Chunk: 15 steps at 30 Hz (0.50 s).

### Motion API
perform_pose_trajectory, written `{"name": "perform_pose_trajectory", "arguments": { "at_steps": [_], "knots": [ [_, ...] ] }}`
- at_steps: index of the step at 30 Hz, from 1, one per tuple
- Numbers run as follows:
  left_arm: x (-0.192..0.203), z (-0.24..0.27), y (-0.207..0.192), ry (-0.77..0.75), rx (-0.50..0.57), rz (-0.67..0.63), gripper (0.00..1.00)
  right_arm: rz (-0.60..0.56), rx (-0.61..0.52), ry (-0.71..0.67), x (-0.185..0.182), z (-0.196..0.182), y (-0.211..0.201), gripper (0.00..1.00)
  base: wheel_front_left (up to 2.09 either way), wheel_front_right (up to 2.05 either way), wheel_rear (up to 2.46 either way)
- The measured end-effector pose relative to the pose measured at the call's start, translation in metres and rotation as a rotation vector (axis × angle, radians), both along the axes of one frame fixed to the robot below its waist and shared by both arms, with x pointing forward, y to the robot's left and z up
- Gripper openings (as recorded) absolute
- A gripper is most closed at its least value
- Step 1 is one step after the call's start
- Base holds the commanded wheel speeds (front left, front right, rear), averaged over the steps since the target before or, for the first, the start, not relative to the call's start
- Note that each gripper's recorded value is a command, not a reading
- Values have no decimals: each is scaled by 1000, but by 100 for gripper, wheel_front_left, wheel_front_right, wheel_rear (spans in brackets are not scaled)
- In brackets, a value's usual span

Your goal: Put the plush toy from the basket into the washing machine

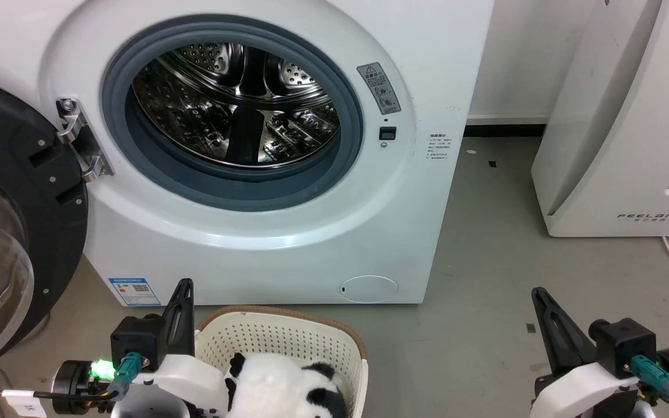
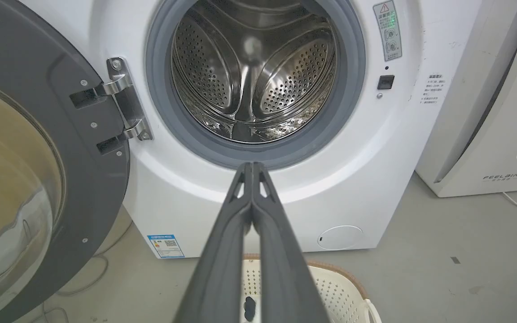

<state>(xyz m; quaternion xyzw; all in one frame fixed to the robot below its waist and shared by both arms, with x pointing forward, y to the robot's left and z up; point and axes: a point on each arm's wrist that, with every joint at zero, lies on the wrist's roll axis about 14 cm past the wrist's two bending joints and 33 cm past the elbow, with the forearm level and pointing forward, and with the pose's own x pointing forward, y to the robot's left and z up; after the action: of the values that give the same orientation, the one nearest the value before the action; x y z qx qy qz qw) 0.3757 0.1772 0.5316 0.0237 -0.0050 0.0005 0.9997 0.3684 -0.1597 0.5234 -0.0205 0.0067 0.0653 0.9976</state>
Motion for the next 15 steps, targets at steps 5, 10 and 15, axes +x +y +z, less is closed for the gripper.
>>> {"name": "perform_pose_trajectory", "arguments": {
  "at_steps": [5, 10, 15],
  "knots": [
    [0, 0, 0, 0, 0, 0, 100, 0, 0, 0, 0, 0, 0, 100, 0, 0, 0],
    [0, 0, -1, 1, 0, 0, 100, -1, 2, 0, 0, 0, -1, 100, 0, 0, 0],
    [0, -1, -1, -4, -1, 3, 100, -9, 17, -6, 0, 1, -3, 100, 0, 0, 0]
  ]
}}
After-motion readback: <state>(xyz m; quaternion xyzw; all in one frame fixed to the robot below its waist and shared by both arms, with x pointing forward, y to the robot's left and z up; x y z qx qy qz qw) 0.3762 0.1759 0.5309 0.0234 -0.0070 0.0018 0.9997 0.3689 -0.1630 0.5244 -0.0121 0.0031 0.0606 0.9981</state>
